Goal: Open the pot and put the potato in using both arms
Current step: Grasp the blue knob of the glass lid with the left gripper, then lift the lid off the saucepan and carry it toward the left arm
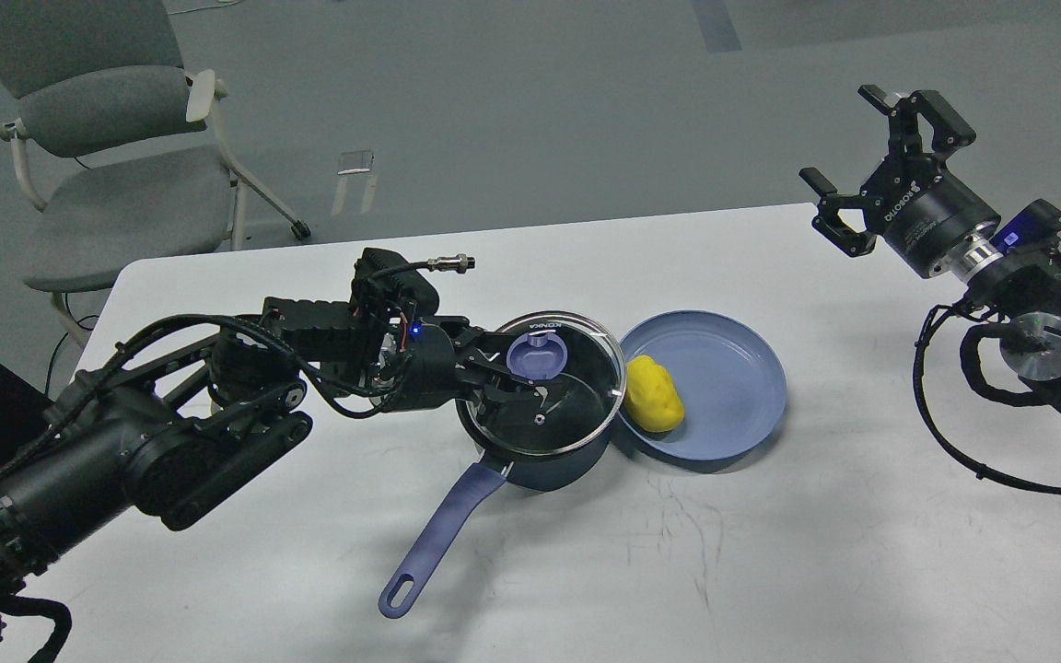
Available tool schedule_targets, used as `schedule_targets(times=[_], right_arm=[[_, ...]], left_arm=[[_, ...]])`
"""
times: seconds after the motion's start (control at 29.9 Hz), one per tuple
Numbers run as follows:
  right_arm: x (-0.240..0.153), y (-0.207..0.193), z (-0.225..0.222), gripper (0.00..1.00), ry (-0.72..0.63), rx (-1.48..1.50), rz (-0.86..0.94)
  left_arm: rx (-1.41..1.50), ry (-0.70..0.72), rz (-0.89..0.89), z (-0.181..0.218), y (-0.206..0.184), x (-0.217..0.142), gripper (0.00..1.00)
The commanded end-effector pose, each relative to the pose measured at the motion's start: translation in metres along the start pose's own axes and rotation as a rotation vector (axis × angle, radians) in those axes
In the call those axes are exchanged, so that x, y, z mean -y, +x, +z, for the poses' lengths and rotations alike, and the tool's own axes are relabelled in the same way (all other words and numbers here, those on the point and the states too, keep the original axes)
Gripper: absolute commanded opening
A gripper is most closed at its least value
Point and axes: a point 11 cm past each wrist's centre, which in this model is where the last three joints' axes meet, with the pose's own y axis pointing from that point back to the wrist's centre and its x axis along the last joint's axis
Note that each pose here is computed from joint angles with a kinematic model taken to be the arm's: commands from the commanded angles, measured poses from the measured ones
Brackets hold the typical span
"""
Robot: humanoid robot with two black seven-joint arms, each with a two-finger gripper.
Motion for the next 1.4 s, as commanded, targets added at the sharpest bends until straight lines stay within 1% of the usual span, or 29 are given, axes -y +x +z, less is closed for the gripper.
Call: schedule_targets(times=[0.0, 0.07, 0.2, 0.3, 0.33, 0.4, 0.47, 0.5, 0.53, 0.6, 0.67, 0.7, 0.74, 0.84, 0.87, 0.94, 1.07, 1.24, 1.3, 1.37], right_arm=[[0.0, 0.0, 0.0, 1.0, -0.001, 0.001, -0.001], [0.0, 0.0, 0.0, 1.0, -0.001, 0.001, -0.001], [0.0, 0.0, 0.0, 1.0, -0.001, 0.001, -0.001], [0.0, 0.0, 0.0, 1.0, 0.001, 0.0, 0.0], [0.0, 0.0, -0.001, 1.0, 0.002, 0.0, 0.0], [0.0, 0.0, -0.001, 1.0, 0.002, 0.0, -0.001], [0.0, 0.0, -0.001, 1.0, 0.002, 0.0, -0.001], [0.001, 0.0, -0.002, 1.0, 0.003, -0.001, -0.001], [0.001, 0.0, -0.002, 1.0, 0.003, -0.001, -0.001], [0.001, 0.0, -0.002, 1.0, 0.003, -0.001, -0.001], [0.001, 0.0, -0.002, 1.0, 0.003, -0.001, -0.001], [0.001, 0.0, -0.002, 1.0, 0.003, -0.001, -0.001], [0.001, 0.0, -0.002, 1.0, 0.003, -0.001, -0.001], [0.001, 0.0, -0.002, 1.0, 0.003, -0.001, -0.001], [0.001, 0.0, -0.002, 1.0, 0.003, -0.001, -0.001], [0.001, 0.0, -0.002, 1.0, 0.003, -0.001, -0.001], [0.001, 0.0, -0.002, 1.0, 0.003, -0.001, -0.001], [0.0, 0.0, -0.002, 1.0, 0.005, -0.002, 0.0], [0.0, 0.001, -0.003, 1.0, 0.005, -0.003, 0.001], [-0.001, 0.002, -0.003, 1.0, 0.004, -0.005, 0.003]], left_arm=[[0.002, 0.001, 0.001, 0.0, 0.001, -0.001, 0.43], [0.012, 0.004, 0.006, -0.001, 0.006, -0.002, 0.35], [0.034, -0.001, 0.009, 0.002, 0.012, -0.003, 0.35], [0.076, 0.006, 0.02, 0.002, 0.023, -0.018, 0.35], [0.091, 0.028, 0.016, -0.003, 0.023, -0.031, 0.35], [0.102, 0.041, 0.009, -0.008, 0.022, -0.045, 0.35], [0.109, 0.064, -0.009, -0.019, 0.016, -0.073, 0.35], [0.108, 0.076, -0.014, -0.024, 0.015, -0.08, 0.35], [0.102, 0.117, -0.023, -0.035, 0.011, -0.096, 0.35], [0.09, 0.158, -0.031, -0.045, 0.006, -0.112, 0.35], [0.067, 0.214, -0.037, -0.059, -0.006, -0.135, 0.35], [0.057, 0.226, -0.039, -0.062, -0.011, -0.141, 0.35], [0.026, 0.24, -0.049, -0.066, -0.023, -0.15, 0.35], [-0.046, 0.25, -0.057, -0.071, -0.048, -0.159, 0.36], [-0.059, 0.252, -0.052, -0.072, -0.051, -0.16, 0.36], [-0.121, 0.266, -0.066, -0.078, -0.075, -0.161, 0.36], [-0.198, 0.29, -0.042, -0.087, -0.092, -0.165, 0.36], [-0.286, 0.353, -0.027, -0.106, -0.111, -0.176, 0.37], [-0.32, 0.379, -0.024, -0.113, -0.126, -0.176, 0.37], [-0.332, 0.396, -0.026, -0.118, -0.133, -0.176, 0.38]])
